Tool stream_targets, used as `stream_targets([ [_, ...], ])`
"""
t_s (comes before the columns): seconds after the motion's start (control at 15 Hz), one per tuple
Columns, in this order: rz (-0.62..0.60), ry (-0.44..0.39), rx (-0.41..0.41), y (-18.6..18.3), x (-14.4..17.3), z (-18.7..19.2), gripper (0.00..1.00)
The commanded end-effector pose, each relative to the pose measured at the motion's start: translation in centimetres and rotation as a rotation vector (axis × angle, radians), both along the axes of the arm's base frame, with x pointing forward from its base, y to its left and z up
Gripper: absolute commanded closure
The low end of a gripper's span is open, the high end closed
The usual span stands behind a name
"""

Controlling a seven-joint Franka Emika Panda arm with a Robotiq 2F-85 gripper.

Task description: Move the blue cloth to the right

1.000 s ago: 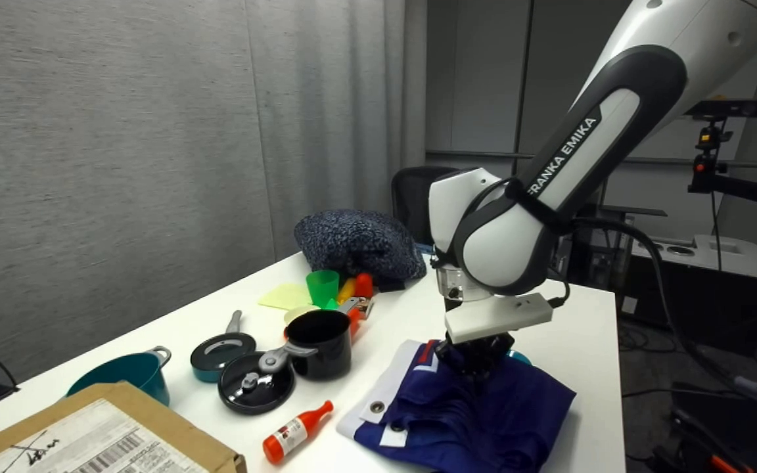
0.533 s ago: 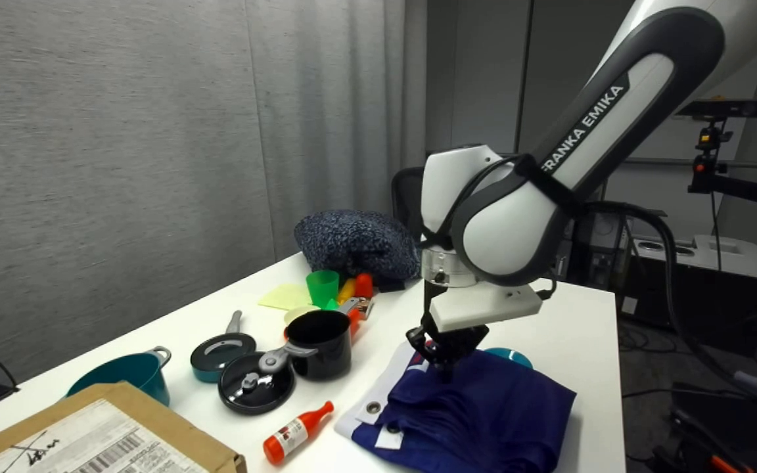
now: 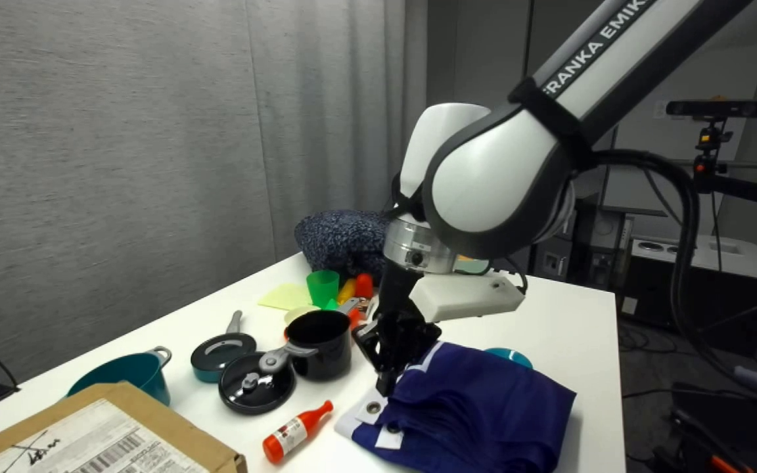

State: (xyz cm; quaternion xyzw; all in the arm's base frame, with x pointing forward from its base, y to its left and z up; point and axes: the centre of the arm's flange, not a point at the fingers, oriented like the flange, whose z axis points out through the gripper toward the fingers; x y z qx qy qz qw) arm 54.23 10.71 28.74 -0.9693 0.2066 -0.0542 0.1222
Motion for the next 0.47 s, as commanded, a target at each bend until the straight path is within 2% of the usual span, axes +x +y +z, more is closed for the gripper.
stream_targets([
  [0.0,0.142,0.129,0.066,1.4,0.9,0.8,1.00],
  [0.07,0.181,0.177,0.068,2.0,0.8,0.8,0.74],
  [0.13,0.123,0.116,0.045,2.1,-0.3,0.4,0.73],
  [0.2,0.130,0.127,0.048,2.2,-0.3,0.6,0.93],
  [0.33,0.127,0.127,0.047,2.1,-0.3,0.4,0.77],
  [0.4,0.126,0.128,0.047,2.1,-0.4,0.3,0.73],
])
